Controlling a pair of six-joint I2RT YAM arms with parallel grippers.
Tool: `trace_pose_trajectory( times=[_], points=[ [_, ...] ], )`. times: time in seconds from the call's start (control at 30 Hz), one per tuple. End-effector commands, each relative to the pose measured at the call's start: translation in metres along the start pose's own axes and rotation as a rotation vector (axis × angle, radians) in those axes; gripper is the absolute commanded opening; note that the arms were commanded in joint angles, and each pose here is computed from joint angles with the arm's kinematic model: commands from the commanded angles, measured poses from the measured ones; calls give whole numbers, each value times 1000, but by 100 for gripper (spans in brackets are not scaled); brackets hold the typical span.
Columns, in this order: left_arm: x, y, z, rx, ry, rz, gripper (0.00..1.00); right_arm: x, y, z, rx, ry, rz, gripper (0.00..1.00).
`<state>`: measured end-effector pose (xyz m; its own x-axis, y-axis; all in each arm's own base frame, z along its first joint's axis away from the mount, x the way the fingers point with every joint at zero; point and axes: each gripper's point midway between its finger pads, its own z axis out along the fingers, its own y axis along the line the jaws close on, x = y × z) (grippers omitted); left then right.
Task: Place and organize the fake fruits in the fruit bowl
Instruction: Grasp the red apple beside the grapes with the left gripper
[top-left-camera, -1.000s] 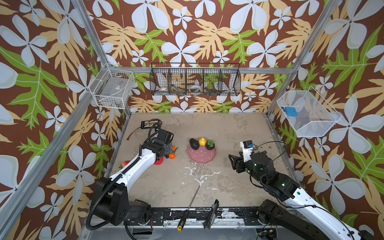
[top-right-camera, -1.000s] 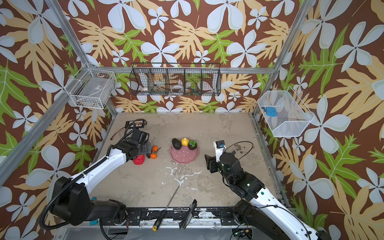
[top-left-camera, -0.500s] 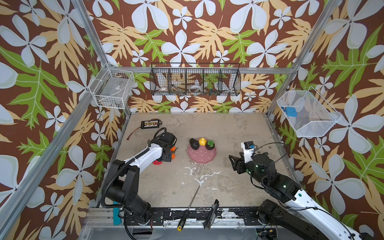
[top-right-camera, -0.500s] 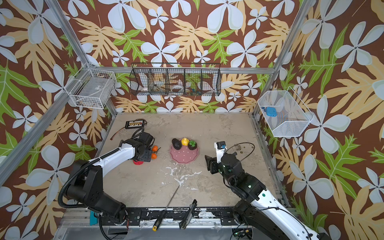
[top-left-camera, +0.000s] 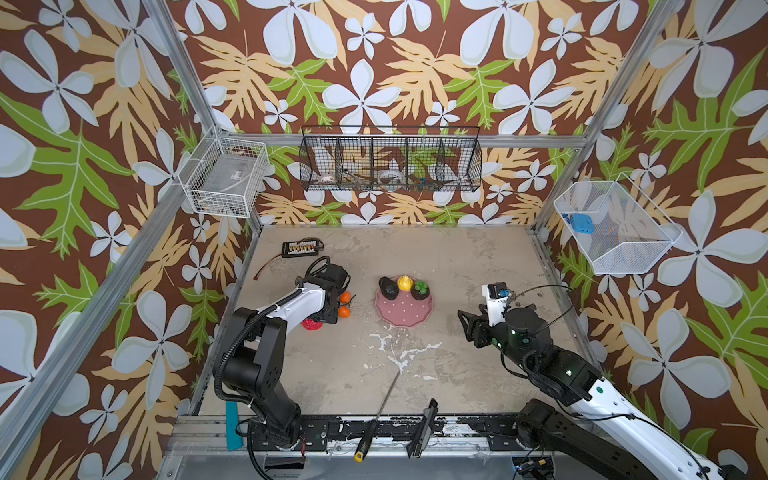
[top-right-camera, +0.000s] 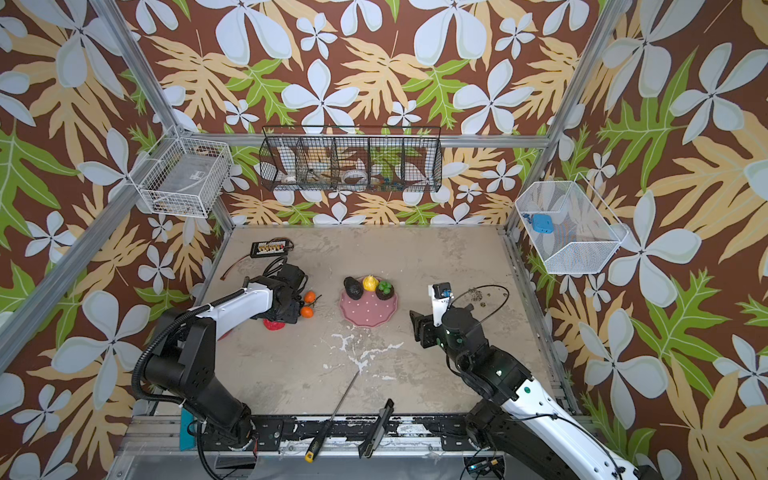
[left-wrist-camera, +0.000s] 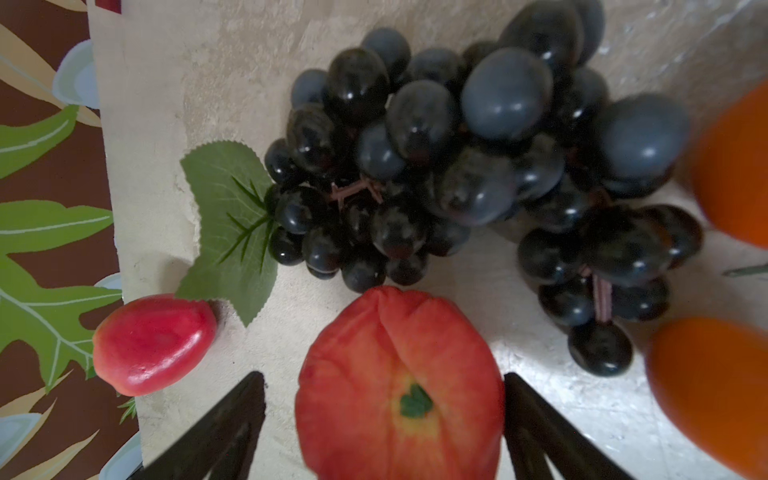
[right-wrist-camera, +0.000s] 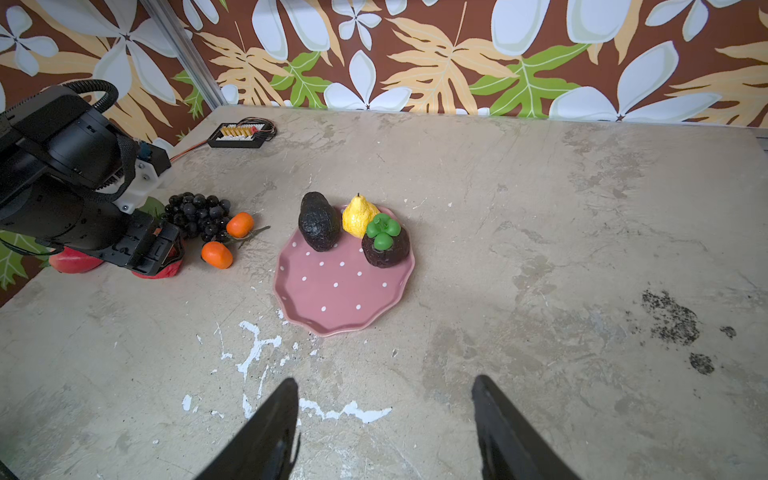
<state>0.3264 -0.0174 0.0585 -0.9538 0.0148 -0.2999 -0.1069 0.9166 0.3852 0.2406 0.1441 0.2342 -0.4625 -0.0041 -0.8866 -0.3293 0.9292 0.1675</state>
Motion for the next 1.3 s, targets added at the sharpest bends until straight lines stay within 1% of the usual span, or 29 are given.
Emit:
trace_pose_trajectory(
  times=[0.0, 0.2, 0.43, 0.67, 0.83, 0.97, 1.07, 1.13, 1.23, 1.27],
  points=[
    [-2, -4, 2, 29, 5, -5, 86, -3, 0, 0, 3, -10, 15, 66],
    [5, -9, 10, 46, 31, -1, 85, -3, 0, 0, 6, -9, 13, 66],
    [6, -8, 14, 57, 41, -15, 88, -2, 0, 0, 5, -5, 12, 66],
    [3, -9, 13, 75, 35, -28, 78, -2, -1, 0, 9, -6, 12, 66],
    [1, -9, 5, 103, 14, -47, 74, -2, -1, 1, 10, -2, 11, 66],
    [-6, -8, -20, 180, -42, -99, 73, -2, 1, 1, 1, 0, 12, 66],
    [-18, -8, -55, 293, -130, -173, 70, -2, 6, 3, -24, 4, 9, 66],
    [-26, -9, -83, 381, -205, -224, 69, -2, 10, 4, -45, 6, 7, 66],
    [-38, -19, -130, 556, -324, -290, 69, -3, 20, 7, -98, 9, 3, 67],
    [-41, -24, -146, 632, -358, -314, 69, -3, 25, 8, -122, 8, 1, 67]
  ],
)
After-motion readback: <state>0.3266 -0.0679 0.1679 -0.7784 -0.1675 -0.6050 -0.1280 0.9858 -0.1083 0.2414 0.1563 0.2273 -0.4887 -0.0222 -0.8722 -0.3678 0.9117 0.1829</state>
